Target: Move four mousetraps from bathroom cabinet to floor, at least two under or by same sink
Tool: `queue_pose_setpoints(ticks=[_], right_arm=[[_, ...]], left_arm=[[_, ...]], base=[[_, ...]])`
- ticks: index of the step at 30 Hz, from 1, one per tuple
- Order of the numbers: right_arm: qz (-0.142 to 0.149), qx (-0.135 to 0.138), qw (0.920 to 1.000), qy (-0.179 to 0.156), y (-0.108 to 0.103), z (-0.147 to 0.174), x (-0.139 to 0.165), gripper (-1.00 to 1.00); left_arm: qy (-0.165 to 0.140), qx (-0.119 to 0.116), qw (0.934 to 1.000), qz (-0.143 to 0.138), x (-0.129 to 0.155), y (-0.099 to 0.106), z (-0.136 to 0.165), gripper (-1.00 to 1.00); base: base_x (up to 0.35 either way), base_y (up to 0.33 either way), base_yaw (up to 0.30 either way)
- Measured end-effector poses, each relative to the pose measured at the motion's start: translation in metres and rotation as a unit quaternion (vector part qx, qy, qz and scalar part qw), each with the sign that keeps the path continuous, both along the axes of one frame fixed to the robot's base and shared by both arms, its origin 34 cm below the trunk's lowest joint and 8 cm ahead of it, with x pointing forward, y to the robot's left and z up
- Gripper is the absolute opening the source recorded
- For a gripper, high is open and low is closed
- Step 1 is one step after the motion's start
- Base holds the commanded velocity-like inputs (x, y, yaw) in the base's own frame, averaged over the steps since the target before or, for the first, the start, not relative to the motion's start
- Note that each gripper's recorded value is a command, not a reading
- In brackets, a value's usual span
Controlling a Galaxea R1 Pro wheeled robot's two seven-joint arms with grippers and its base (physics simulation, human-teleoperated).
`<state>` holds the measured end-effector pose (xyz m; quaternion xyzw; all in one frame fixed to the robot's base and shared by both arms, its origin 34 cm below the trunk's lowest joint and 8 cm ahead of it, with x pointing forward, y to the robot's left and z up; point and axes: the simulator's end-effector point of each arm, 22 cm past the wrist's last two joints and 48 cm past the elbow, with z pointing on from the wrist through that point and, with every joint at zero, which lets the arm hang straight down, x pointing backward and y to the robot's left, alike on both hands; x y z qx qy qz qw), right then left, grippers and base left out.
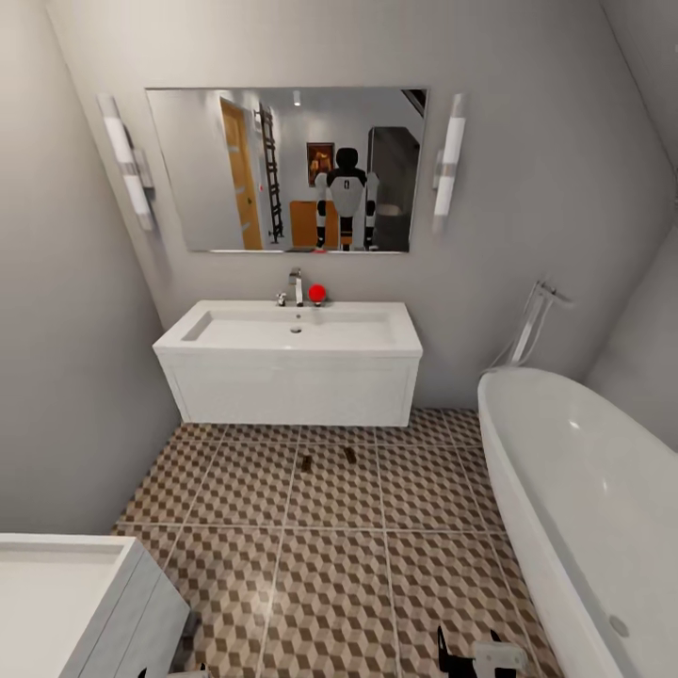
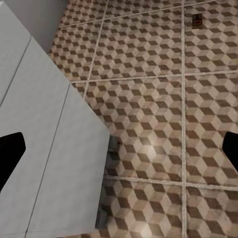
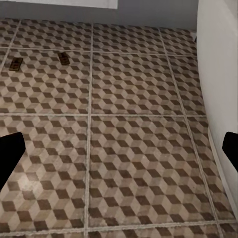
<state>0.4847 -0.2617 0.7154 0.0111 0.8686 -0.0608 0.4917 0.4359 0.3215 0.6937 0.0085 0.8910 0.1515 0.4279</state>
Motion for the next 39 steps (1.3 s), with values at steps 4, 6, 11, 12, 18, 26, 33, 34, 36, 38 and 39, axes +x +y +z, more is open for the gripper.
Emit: queue_pose_setpoints(ticks=[4,6,11,12,18,26,33,34,36,38,39], right_arm=[[0.000,0.000,1.0000,-0.003,0.000,0.002,0.002,1.00],[0.000,0.000,1.0000,-0.005,0.000,0.004,0.003,1.00],[0.000,0.000,1.0000,-0.009,0.000,0.007,0.005,1.00],[0.000,0.000,1.0000,-0.010,0.000,0.007,0.005,1.00],[0.000,0.000,0.9999,-0.015,0.000,0.011,0.008,1.00],[0.000,0.000,0.9998,-0.021,0.000,0.016,0.011,1.00],[0.000,0.000,0.9996,-0.027,0.000,0.020,0.014,1.00],[0.000,0.000,0.9996,-0.027,0.000,0.021,0.015,1.00],[0.000,0.000,0.9996,-0.029,0.000,0.022,0.016,1.00],[0.000,0.000,0.9995,-0.031,0.000,0.023,0.016,1.00],[0.000,0.000,0.9995,-0.032,0.000,0.024,0.017,1.00]], left_arm=[[-0.003,0.000,1.0000,0.000,0.002,0.000,0.002,1.00],[-0.005,0.000,1.0000,0.000,0.003,0.000,0.003,1.00],[-0.009,0.000,1.0000,0.000,0.005,0.000,0.006,1.00],[-0.010,0.000,1.0000,0.000,0.006,0.000,0.006,1.00],[-0.014,0.000,0.9999,0.000,0.008,0.000,0.009,1.00],[-0.021,0.000,0.9998,0.000,0.012,0.000,0.014,1.00],[-0.027,0.000,0.9996,0.000,0.015,0.000,0.017,1.00],[-0.027,0.000,0.9996,0.000,0.016,0.000,0.018,1.00],[-0.029,0.000,0.9996,0.000,0.017,0.000,0.019,1.00],[-0.031,0.000,0.9995,0.000,0.018,0.000,0.020,1.00],[-0.032,0.000,0.9995,0.000,0.018,0.000,0.021,1.00]], base=[[0.000,0.000,0.000],[0.000,0.000,0.000],[0.000,0.000,0.000],[0.000,0.000,0.000],[0.000,0.000,0.000],[0.000,0.000,0.000],[0.000,0.000,0.000],[0.000,0.000,0.000],[0.000,0.000,0.000],[0.000,0.000,0.000],[0.000,0.000,0.000]])
